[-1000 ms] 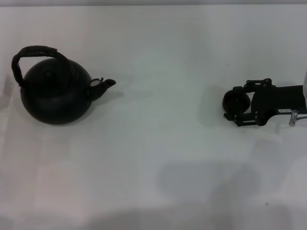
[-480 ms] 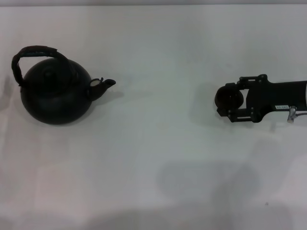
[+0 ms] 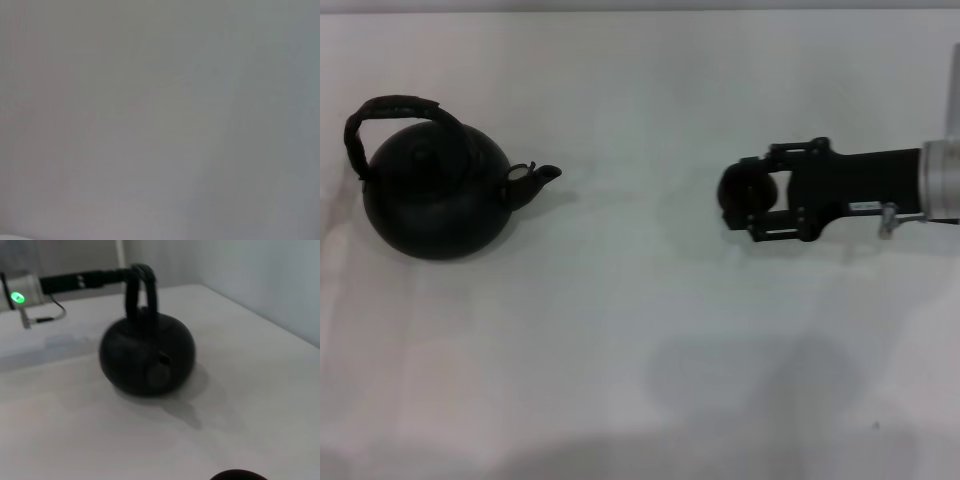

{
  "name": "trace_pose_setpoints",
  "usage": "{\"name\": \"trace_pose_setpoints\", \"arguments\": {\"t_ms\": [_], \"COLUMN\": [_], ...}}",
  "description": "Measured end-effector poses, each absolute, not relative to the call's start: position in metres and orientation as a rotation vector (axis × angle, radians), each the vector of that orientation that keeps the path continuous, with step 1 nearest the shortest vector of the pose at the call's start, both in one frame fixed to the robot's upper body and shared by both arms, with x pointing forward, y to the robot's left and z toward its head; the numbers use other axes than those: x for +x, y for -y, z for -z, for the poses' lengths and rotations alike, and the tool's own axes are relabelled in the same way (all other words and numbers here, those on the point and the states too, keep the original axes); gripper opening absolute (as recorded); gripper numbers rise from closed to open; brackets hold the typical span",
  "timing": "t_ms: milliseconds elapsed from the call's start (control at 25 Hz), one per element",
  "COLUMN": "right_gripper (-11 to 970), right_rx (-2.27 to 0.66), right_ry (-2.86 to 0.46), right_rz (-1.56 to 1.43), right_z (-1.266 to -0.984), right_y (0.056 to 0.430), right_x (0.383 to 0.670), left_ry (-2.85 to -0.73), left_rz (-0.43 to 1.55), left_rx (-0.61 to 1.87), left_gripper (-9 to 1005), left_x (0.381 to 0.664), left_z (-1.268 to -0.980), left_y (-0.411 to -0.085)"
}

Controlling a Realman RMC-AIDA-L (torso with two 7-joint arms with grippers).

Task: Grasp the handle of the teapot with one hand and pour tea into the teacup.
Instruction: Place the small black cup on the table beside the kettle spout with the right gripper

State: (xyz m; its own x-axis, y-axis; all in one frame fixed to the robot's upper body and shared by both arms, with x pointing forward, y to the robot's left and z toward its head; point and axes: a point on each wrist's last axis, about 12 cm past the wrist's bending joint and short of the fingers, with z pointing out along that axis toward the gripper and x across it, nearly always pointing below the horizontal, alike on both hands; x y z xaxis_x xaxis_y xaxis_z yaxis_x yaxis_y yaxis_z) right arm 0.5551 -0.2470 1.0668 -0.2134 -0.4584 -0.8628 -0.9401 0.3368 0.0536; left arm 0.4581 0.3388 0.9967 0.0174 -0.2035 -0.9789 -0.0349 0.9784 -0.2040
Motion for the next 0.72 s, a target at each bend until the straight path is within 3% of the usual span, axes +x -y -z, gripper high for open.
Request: {"name": "trace_pose_setpoints", "arguments": {"t_ms": [720], "right_gripper": [724], "right_rx": [-1.36], "right_ry": [-1.829], "right_rz": [-0.782], "right_z": [-1.052], "right_y": [0.2], "right_x": [0.556], "left_ry": [-1.545], "left_rz": [0.153], "left_rx": [-0.16], "left_gripper": [877], "left_x": [0.46], "left_z": [-0.998], "left_y": [-0.335]}}
